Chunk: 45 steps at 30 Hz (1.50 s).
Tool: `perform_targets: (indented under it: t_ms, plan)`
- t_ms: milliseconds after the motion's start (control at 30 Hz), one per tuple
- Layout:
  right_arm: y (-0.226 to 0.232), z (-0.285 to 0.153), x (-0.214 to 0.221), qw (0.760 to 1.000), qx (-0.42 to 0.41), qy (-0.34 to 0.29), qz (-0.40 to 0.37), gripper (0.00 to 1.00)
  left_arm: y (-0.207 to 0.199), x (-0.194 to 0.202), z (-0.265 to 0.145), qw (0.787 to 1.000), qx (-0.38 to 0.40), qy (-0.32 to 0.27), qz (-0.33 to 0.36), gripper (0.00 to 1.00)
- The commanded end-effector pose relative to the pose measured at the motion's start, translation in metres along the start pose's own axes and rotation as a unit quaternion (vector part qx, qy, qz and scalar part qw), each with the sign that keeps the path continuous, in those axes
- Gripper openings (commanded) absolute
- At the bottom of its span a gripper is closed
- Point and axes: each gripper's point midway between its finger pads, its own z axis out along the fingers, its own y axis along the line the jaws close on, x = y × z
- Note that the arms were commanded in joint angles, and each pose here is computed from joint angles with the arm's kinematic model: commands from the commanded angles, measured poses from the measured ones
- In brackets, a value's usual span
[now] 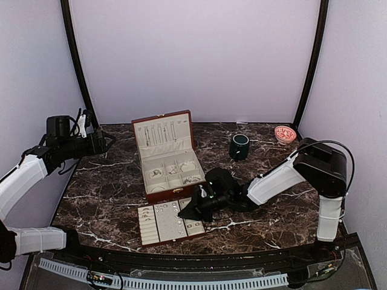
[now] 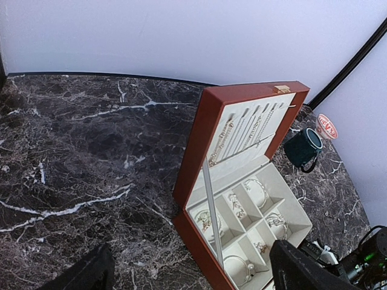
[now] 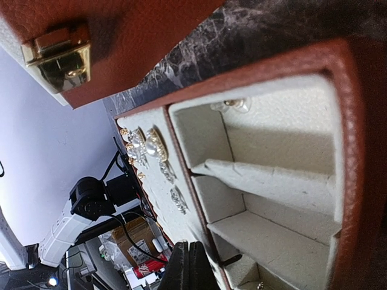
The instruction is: Organize the mixed jewelry
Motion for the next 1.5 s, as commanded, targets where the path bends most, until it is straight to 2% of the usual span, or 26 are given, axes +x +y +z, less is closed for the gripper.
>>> perform_targets:
  t_ms: [0,333,800,1067,1333,1467]
  plan:
    - [0.014,-0.006,-0.002,1.000,-0.026,-0.005,-0.007,0.00,-0.005,0.000,-0.001,1.000,0.012,-0.007,0.006,0.92]
    - [0.021,-0.007,0.003,0.999,-0.034,0.001,-0.010,0.00,-0.005,0.000,-0.001,1.000,0.012,-0.007,0.005,0.92]
    - [-0.009,-0.004,0.000,1.000,0.003,-0.011,0.010,0.00,-0.006,0.000,-0.001,1.000,0.014,-0.007,0.005,0.92]
    - [-0.005,-0.006,-0.001,1.000,0.012,-0.015,-0.006,0.00,-0.006,-0.001,-0.001,1.000,0.014,-0.008,0.005,0.92]
    - [0.007,-0.015,-0.006,0.998,0.024,-0.028,-0.041,0.17,-0.006,-0.001,-0.002,1.000,0.013,-0.009,0.005,0.92]
    - [0.018,-0.020,-0.007,0.997,0.018,-0.032,-0.063,0.22,-0.006,-0.001,-0.002,1.000,0.012,-0.010,0.006,0.92]
